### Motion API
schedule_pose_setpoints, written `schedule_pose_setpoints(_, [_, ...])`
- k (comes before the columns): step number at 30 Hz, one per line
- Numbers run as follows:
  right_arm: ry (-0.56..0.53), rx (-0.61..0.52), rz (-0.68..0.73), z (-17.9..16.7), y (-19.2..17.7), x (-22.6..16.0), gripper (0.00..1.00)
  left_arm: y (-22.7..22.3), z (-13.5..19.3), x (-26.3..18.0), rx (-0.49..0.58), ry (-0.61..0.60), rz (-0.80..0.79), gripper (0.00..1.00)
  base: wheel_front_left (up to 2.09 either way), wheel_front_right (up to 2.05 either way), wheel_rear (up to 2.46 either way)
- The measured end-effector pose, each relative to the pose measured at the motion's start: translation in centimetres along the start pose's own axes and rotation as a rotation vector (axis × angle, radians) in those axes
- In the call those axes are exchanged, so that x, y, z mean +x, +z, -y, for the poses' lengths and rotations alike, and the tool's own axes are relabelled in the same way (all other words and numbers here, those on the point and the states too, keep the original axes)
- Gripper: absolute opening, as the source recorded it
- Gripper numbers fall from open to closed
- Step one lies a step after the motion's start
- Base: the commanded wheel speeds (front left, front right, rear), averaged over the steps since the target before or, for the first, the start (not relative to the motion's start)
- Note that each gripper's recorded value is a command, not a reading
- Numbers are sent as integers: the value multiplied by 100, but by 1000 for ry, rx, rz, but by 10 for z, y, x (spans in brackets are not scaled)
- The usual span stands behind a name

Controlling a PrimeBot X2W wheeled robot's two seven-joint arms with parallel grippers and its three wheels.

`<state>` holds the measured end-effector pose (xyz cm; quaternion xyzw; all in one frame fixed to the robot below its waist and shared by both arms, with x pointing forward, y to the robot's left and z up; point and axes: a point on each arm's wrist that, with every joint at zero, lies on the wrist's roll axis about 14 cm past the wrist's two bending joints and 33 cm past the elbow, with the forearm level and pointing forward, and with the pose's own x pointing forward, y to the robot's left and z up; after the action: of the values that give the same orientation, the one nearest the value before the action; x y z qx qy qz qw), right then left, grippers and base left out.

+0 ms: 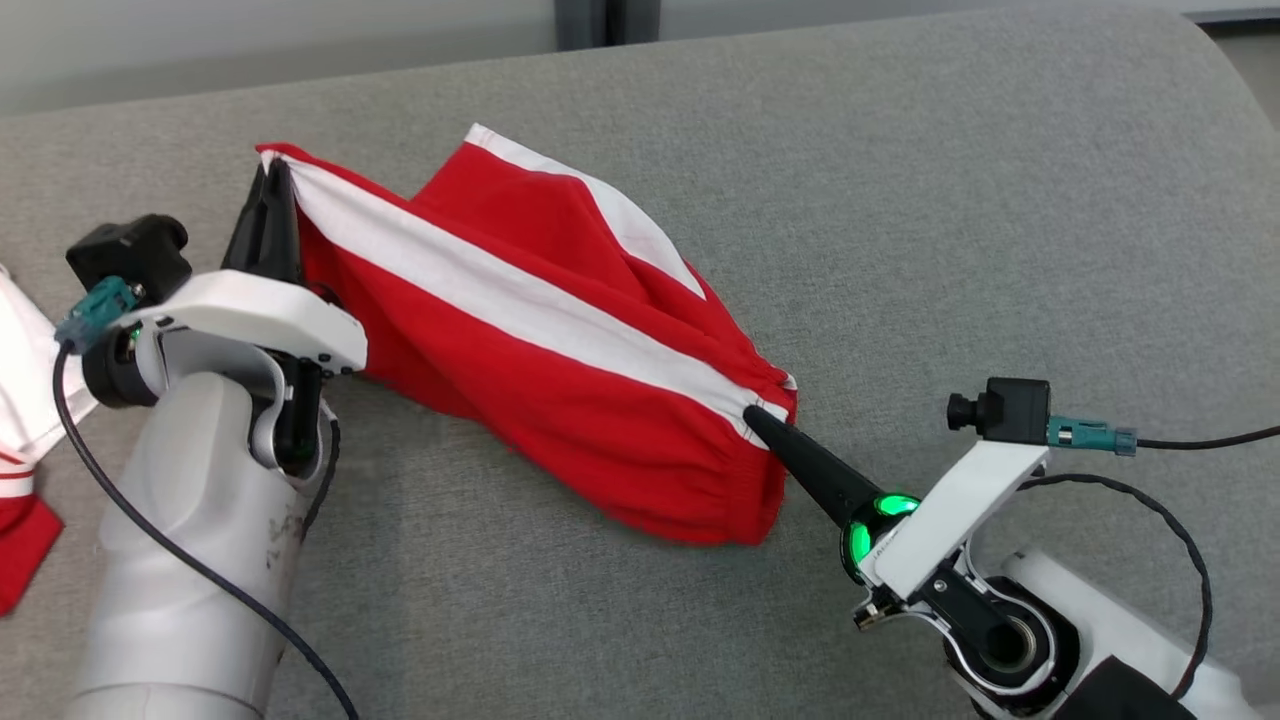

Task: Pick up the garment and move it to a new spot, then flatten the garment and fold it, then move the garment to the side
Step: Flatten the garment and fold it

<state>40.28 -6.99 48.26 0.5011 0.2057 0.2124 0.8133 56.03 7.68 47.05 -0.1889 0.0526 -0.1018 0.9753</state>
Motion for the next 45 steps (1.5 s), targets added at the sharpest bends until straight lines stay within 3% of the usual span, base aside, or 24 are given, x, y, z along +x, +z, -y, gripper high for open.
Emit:
schedule_pose_setpoints(19, [-102,91,190,42,36,14,0,-60,37,92,125,-128,-160,0,0,0,0])
schedule_pose_setpoints(30, [-157,105,264,61,49,12,0,-96,60,103,171,-205,-247,0,0,0,0])
schedule_pose_setpoints(39, [-200,120,264,75,45,11,0,-114,55,100,194,-204,-299,0,0,0,0])
schedule_pose_setpoints(40, [-210,121,267,78,45,10,30,-113,54,100,197,-197,-299,7,0,0,0])
schedule_pose_setpoints(41, [-210,121,267,78,45,10,100,-113,54,100,197,-197,-299,83,0,0,0])
schedule_pose_setpoints(42, [-215,123,270,80,46,10,100,-112,53,101,196,-190,-295,100,0,0,0])
schedule_pose_setpoints(45, [-215,121,274,80,48,11,100,-110,51,100,195,-184,-293,100,0,0,0])
